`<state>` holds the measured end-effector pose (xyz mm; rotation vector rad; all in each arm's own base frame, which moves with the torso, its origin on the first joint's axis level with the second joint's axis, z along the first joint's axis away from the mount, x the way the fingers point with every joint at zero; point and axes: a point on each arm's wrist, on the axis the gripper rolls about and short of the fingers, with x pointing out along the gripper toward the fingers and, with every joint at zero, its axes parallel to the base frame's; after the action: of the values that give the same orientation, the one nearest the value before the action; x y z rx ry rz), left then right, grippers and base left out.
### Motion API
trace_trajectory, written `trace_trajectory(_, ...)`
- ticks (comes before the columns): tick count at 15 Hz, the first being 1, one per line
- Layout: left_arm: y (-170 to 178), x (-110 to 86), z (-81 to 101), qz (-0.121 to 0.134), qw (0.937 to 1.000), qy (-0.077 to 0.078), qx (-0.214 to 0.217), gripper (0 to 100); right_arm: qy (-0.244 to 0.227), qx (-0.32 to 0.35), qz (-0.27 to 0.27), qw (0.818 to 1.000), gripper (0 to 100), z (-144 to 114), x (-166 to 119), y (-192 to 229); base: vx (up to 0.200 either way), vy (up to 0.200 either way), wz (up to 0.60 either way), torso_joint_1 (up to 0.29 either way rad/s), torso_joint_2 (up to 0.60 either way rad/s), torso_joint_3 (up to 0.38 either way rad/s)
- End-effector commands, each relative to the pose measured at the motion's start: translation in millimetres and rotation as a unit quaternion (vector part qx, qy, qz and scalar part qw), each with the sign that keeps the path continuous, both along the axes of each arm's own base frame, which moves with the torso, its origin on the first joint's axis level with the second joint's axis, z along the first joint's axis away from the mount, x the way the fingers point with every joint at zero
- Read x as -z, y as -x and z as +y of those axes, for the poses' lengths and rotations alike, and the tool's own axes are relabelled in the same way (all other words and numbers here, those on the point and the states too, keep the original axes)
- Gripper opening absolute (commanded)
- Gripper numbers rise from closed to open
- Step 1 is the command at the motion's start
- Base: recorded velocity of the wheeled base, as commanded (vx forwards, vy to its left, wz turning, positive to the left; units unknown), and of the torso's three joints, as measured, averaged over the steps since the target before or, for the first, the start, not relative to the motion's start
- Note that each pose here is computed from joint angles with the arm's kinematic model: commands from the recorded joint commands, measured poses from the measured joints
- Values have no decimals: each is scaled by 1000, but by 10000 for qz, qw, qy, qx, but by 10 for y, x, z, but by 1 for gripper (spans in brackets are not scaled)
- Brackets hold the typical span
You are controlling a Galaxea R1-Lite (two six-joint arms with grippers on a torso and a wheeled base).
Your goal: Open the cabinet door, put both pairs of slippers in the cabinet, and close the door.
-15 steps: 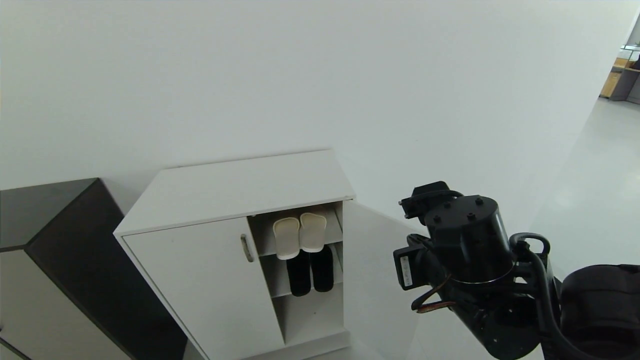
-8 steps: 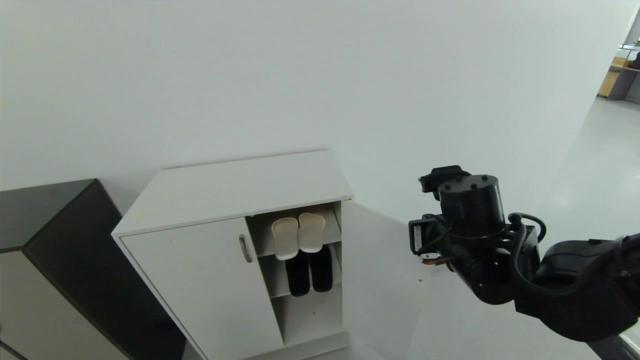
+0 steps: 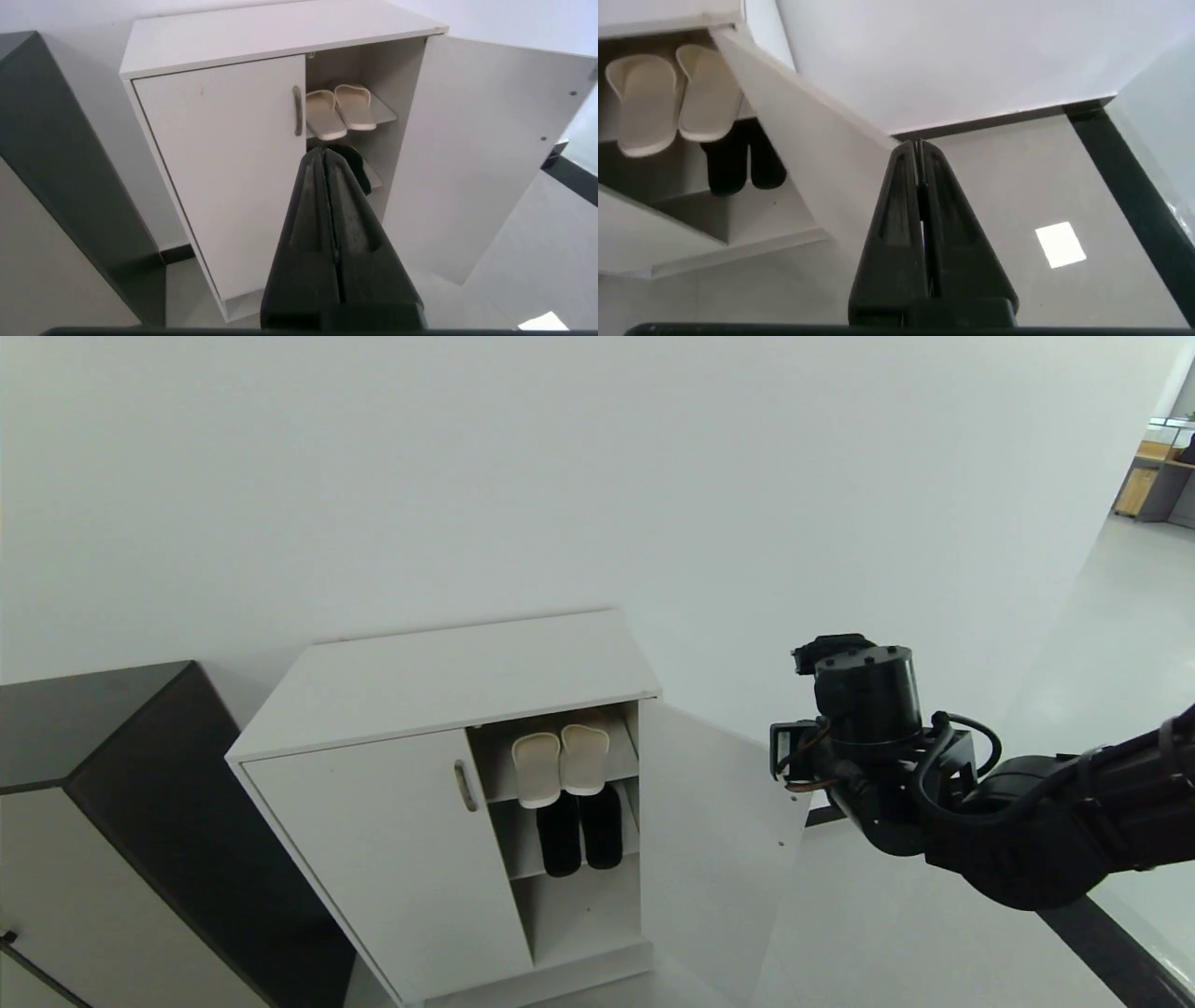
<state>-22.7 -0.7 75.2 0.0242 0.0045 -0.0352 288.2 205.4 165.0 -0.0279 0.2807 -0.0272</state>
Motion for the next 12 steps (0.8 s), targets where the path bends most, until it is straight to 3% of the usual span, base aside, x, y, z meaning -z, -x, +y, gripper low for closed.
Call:
trace_trajectory(1,-1,0,0,6,10000,-1,1,0,-26,38,20,10000,0,5,39,-112,0,0,0,0,0,0)
trace_trajectory(8,-1,0,0,6,10000,-1,1,0,-532,237,192,9981,0,-76,339,-755,0,0,0,0,0,0)
trace_trajectory(12,-1,0,0,6,10000,-1,1,0,-501,209,372,9978,0,-82,528,-875,0,0,0,0,0,0)
